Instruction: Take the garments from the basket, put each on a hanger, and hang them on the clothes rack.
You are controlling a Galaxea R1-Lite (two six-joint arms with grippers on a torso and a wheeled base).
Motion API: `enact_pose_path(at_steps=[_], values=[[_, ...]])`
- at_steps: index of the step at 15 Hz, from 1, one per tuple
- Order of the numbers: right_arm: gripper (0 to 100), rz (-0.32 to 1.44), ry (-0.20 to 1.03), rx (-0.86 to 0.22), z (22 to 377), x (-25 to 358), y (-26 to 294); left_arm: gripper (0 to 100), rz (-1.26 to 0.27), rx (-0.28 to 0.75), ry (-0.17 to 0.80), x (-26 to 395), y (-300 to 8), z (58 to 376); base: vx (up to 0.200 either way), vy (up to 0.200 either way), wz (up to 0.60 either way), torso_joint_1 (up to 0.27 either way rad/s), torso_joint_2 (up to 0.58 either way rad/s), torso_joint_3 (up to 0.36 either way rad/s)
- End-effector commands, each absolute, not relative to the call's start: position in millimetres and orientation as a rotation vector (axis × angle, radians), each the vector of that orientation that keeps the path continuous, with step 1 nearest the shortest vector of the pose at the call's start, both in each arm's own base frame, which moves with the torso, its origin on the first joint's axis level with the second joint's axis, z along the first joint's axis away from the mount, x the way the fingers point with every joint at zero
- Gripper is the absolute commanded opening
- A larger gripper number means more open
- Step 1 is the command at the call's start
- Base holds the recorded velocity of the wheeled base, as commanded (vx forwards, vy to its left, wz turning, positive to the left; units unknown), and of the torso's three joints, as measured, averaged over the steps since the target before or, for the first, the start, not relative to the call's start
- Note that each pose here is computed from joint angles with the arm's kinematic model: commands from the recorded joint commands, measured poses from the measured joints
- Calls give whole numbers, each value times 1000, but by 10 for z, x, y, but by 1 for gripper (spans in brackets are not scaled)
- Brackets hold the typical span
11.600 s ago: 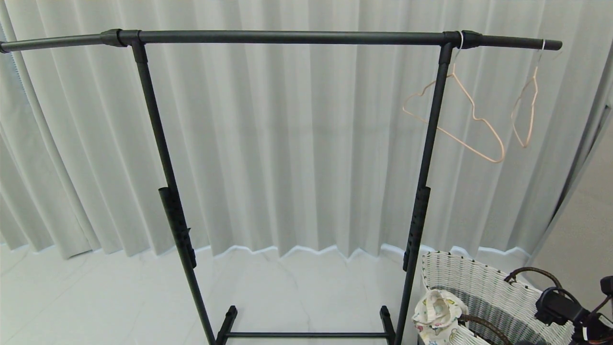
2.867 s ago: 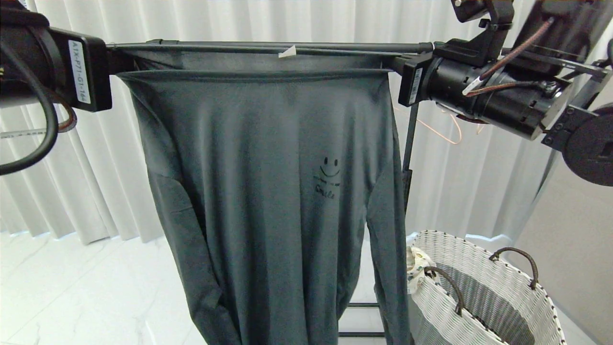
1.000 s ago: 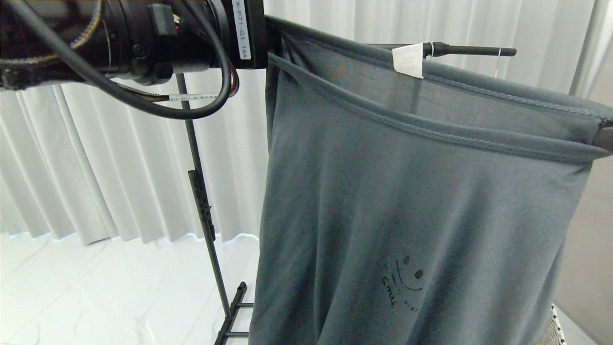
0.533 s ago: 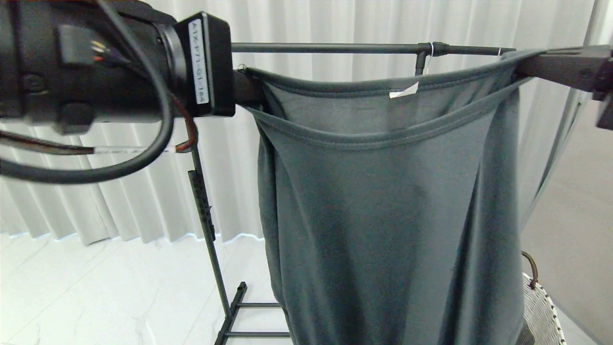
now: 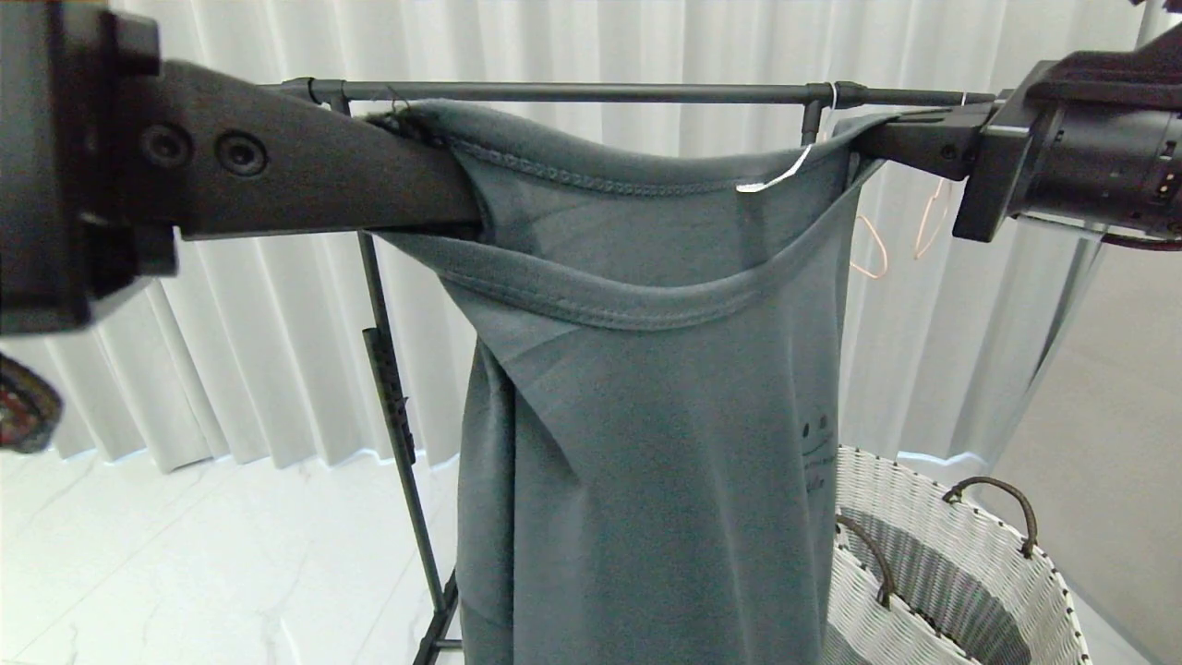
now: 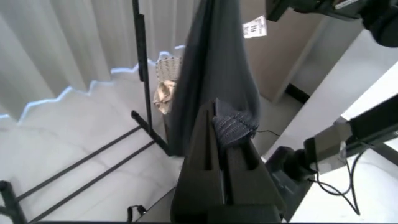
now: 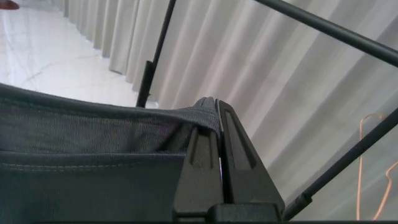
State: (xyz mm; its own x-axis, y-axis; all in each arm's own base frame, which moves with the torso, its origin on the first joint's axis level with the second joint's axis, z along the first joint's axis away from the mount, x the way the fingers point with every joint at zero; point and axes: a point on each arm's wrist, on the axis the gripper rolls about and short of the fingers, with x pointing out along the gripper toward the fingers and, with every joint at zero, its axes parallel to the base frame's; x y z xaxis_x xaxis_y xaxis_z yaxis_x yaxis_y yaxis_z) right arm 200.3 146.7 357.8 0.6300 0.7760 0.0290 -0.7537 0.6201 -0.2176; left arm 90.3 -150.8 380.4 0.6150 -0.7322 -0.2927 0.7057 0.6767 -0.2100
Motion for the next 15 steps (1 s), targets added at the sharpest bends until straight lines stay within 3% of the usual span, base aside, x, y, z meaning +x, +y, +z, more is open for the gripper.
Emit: enact_pose_path(at_steps=[1,4,6,9,11,13,15], values=[[0,875,-115,-194,3562,2015,1457,0,-836,-75,371,888,-1510,3806,0,0,0,0,0,0],[0,807,-81,-201,3608,1964,1243,0,-828,-35,352,904,-1507,3804,0,0,0,0,0,0],[0,755,-52,-201,3712,1803,998,0,-735,104,275,1148,-1487,3796,0,0,0,0,0,0],[0,761,-59,-167,3903,1585,869,0,-631,114,116,1557,-1595,3881,0,0,0,0,0,0],[0,763,-73,-166,4021,1525,839,0,-631,102,65,1623,-1655,3999,0,0,0,0,0,0],[0,764,-61,-167,4019,1514,834,0,-632,100,61,1633,-1671,4013,0,0,0,0,0,0],[0,770,-4,-170,3865,1459,809,0,-651,127,117,1600,-1708,3845,0,0,0,0,0,0]])
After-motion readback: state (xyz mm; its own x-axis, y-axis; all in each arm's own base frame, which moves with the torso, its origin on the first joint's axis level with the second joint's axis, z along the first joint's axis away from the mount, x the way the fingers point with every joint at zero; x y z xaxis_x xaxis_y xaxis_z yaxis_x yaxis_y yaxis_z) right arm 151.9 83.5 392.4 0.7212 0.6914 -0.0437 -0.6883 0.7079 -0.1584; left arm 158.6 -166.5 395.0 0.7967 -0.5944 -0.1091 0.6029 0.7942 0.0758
